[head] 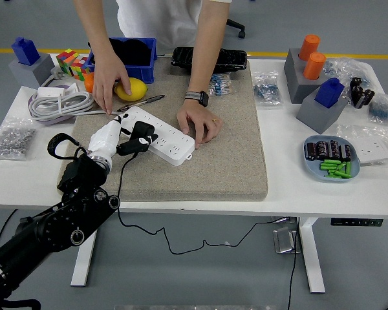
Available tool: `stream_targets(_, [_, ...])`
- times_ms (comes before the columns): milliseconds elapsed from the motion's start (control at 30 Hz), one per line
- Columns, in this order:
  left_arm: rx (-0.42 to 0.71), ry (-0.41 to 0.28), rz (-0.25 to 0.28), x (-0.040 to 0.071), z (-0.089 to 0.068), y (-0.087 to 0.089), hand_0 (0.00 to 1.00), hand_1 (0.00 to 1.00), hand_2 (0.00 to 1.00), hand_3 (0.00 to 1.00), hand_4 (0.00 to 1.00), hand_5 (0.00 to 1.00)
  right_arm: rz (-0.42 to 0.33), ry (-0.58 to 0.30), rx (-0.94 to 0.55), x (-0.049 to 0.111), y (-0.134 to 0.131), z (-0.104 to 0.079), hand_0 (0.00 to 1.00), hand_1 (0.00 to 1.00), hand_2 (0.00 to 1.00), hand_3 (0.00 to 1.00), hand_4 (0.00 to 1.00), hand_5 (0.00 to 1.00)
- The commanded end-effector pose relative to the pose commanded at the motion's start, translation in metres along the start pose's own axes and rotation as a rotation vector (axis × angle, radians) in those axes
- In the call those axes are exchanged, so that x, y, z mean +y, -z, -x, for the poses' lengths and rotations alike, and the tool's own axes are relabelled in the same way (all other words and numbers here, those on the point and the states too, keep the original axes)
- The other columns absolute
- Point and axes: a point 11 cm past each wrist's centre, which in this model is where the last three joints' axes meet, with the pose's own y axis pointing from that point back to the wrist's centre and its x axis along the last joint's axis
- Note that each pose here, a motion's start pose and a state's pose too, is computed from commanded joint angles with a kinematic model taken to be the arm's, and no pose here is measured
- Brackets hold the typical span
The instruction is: Press the white button,pick up the black plug,place it near the board,insert it into the board
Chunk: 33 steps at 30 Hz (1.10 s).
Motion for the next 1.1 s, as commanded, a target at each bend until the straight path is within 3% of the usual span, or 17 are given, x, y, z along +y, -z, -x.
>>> stream_targets(467, [0.003, -0.014, 0.003, 0.001, -0.008, 0.002, 0.915, 0.944, 0.936, 0.952, 0.998, 0.661, -0.001, 0.0, -0.004, 0.0, 0.0, 0.0, 0.823, 0.7, 0.694, 0.649, 0.78, 0.411])
stream_targets(667, [0.018, -0.039, 0.041, 0.007, -0.024, 0.003, 0.913, 0.937, 0.925, 0.935, 0.998, 0.627, -0.003, 0.0, -0.007, 0.0, 0.001, 0.001, 0.823, 0.7, 0.695, 0.649, 0.781, 0.409])
stream_targets(700, [0.02, -0.043, 0.049, 0.009, -0.027, 0.002, 0.848, 0.841, 0.82, 0.88, 0.996, 0.353, -0.004, 0.0, -0.008, 0.0, 0.001, 0.001, 0.823, 0.7, 0.695, 0.649, 0.781, 0.41])
stream_targets(867, [0.024, -0.051, 0.105, 0.018, -0.045, 0.0, 0.848, 0.841, 0.82, 0.88, 0.996, 0.353, -0.002, -0.003, -0.009, 0.0, 0.0, -0.001, 0.823, 0.7, 0.695, 0.649, 0.781, 0.41])
stream_targets(900, [0.021, -0.052, 0.125, 0.02, -0.05, -0.001, 0.629, 0.583, 0.589, 0.79, 0.772, 0.002, -0.002, -0.004, -0.009, 0.0, 0.0, -0.001, 0.823, 0.7, 0.695, 0.649, 0.781, 0.409])
stream_targets(1067, [0.016, -0.027, 0.215, 0.03, -0.061, -0.011, 0.629, 0.583, 0.589, 0.79, 0.772, 0.002, -0.005, -0.004, -0.012, 0.0, 0.002, -0.001, 0.823, 0.7, 0.695, 0.649, 0.781, 0.409])
stream_targets(1100, [-0.001, -0.017, 0.24, 0.032, -0.061, -0.013, 0.494, 0.469, 0.48, 0.662, 0.497, 0.002, -0.006, -0.004, -0.014, 0.0, 0.002, -0.001, 0.823, 0.7, 0.694, 0.649, 0.782, 0.409])
